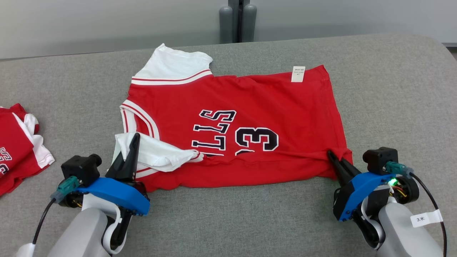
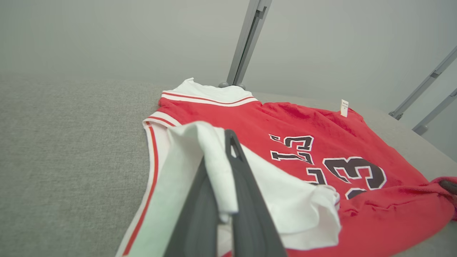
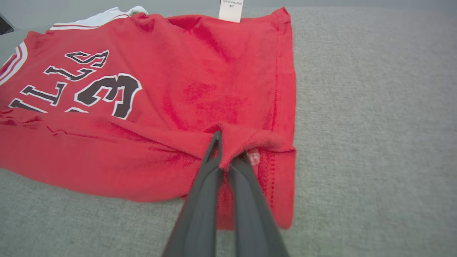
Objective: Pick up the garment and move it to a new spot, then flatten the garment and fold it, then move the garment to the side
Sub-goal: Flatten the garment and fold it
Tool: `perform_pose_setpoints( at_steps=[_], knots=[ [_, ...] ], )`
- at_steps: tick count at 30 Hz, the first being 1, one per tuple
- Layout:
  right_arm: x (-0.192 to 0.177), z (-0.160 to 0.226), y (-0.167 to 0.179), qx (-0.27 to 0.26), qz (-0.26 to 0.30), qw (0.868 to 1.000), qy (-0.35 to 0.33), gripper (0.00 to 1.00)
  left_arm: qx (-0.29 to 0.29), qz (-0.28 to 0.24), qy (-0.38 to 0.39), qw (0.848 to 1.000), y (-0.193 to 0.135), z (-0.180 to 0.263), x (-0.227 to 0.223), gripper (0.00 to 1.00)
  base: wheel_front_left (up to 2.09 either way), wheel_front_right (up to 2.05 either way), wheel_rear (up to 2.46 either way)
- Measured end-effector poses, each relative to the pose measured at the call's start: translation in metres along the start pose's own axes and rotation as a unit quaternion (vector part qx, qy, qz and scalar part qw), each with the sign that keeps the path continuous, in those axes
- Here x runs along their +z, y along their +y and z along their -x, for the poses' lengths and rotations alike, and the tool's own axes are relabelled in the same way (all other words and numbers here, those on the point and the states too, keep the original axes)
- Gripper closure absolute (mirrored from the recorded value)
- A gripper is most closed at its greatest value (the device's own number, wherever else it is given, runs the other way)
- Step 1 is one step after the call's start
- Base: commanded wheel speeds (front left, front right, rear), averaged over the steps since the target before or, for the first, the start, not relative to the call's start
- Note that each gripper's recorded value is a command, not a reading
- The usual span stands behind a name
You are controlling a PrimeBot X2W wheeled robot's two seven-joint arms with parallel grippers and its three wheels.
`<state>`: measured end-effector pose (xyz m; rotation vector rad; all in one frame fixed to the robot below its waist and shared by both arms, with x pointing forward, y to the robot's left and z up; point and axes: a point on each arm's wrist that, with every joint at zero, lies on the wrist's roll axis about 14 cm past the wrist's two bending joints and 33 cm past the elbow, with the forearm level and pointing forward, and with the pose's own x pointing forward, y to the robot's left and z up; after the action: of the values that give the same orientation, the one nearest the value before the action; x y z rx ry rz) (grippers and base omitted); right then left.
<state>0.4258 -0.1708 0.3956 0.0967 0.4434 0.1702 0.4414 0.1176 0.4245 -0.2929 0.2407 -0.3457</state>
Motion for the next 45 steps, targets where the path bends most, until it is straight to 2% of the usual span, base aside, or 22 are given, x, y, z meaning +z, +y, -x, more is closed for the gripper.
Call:
perform_pose_setpoints(
  at_steps=[1,7,12,20,27,35,36,37,38,39,40,45],
  knots=[
    [0.001,-0.003,0.000,0.000,0.000,1.000,-0.003,0.00,0.000,-0.002,0.002,1.000,0.001,-0.003,0.000,0.00,0.00,0.00,0.00],
    [0.007,-0.007,-0.004,-0.004,0.003,1.000,-0.031,0.00,0.012,-0.002,-0.019,1.000,0.011,-0.009,0.015,0.00,0.00,0.00,0.00],
    [0.006,0.001,-0.011,-0.013,0.010,0.999,-0.044,0.00,0.040,0.010,-0.031,0.999,0.022,0.009,0.016,0.00,0.00,0.00,0.00],
    [-0.011,0.009,-0.019,-0.026,0.007,0.999,-0.026,0.00,0.061,-0.003,0.020,0.998,0.029,0.040,-0.024,0.00,0.00,0.00,0.00],
    [-0.030,0.005,-0.020,-0.030,0.012,0.999,0.005,0.00,0.072,-0.004,0.064,0.995,0.034,0.045,-0.053,0.00,0.00,0.00,0.00],
    [-0.031,-0.006,-0.015,-0.027,0.011,1.000,0.011,0.00,0.078,-0.014,0.099,0.992,0.042,0.042,-0.071,0.00,0.00,0.00,0.00],
    [-0.031,-0.007,-0.014,-0.027,0.009,1.000,0.011,0.37,0.077,-0.013,0.100,0.992,0.041,0.042,-0.071,0.00,0.00,0.00,0.00],
    [-0.032,-0.007,-0.014,-0.026,0.008,1.000,0.011,0.91,0.077,-0.011,0.099,0.992,0.039,0.042,-0.072,0.33,0.00,0.00,0.00],
    [-0.031,-0.008,-0.012,-0.024,0.007,1.000,0.010,1.00,0.075,-0.009,0.098,0.992,0.038,0.041,-0.071,0.59,0.00,0.00,0.00],
    [-0.031,-0.008,-0.011,-0.023,0.005,1.000,0.009,1.00,0.073,-0.007,0.095,0.993,0.036,0.040,-0.069,0.92,0.00,0.00,0.00],
    [-0.031,-0.008,-0.009,-0.021,0.004,1.000,0.007,1.00,0.071,-0.006,0.090,0.993,0.034,0.038,-0.066,1.00,0.00,0.00,0.00],
    [-0.023,-0.005,-0.005,-0.018,0.001,1.000,-0.011,1.00,0.071,0.001,0.047,0.996,0.031,0.036,-0.040,1.00,0.00,0.00,0.00]
  ],
)
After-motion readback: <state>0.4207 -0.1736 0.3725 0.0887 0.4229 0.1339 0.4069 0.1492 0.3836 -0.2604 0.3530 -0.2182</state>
